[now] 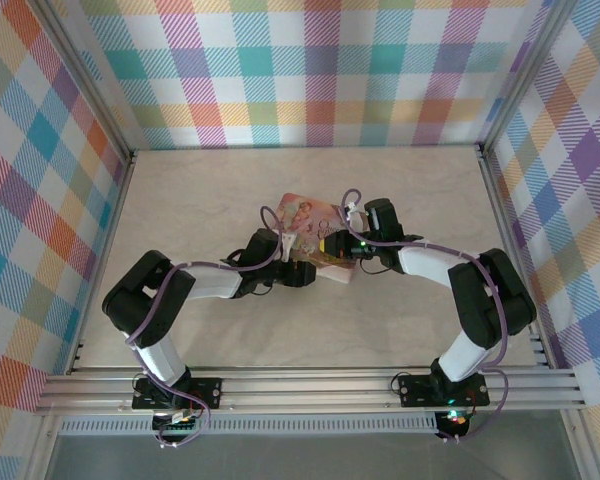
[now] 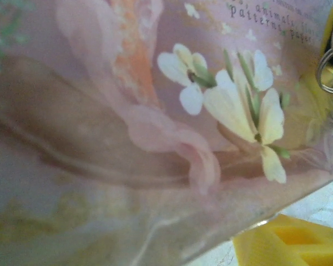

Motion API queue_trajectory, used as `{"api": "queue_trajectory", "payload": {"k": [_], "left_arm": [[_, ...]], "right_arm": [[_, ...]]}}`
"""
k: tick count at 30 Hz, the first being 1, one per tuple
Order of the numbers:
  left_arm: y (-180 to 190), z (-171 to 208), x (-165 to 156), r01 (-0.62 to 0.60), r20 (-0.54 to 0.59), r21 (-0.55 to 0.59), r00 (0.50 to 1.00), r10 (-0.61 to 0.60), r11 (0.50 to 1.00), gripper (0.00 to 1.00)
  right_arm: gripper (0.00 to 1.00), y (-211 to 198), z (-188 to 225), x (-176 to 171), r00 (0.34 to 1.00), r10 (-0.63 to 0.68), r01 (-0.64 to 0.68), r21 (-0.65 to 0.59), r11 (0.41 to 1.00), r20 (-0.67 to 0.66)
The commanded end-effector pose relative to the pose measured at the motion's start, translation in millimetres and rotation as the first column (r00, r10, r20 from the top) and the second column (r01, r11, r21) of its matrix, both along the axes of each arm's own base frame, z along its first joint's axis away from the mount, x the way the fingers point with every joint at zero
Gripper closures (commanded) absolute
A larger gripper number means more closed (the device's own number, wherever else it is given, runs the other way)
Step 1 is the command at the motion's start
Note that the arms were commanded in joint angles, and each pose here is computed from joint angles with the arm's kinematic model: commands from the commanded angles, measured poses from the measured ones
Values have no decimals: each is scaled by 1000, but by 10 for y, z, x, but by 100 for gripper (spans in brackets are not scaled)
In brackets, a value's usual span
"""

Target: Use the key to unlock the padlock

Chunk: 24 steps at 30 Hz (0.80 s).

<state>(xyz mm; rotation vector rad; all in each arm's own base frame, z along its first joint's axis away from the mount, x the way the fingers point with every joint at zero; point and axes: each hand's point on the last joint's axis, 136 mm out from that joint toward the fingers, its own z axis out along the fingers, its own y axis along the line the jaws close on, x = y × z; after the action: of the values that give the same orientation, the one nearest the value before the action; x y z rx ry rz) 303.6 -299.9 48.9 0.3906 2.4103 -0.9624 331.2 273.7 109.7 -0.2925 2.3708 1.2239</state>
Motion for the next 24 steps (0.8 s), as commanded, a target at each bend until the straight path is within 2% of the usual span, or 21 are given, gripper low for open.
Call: {"api": "queue_trajectory", "payload": {"k": [1, 8, 24], "left_arm": [[-154, 123, 30, 25, 41, -36, 999, -23, 999, 41], [-199, 164, 18, 22, 52, -38, 998, -20, 999, 48], [-214, 142, 49, -25, 40, -13, 999, 26, 1000, 56]], "right_arm": [[100, -94, -248, -121, 997, -14, 10, -50, 999, -74], [100, -82, -238, -128, 997, -7, 4, -46, 999, -72], [100, -68, -227, -131, 998, -4, 1, -42, 999, -70]]}}
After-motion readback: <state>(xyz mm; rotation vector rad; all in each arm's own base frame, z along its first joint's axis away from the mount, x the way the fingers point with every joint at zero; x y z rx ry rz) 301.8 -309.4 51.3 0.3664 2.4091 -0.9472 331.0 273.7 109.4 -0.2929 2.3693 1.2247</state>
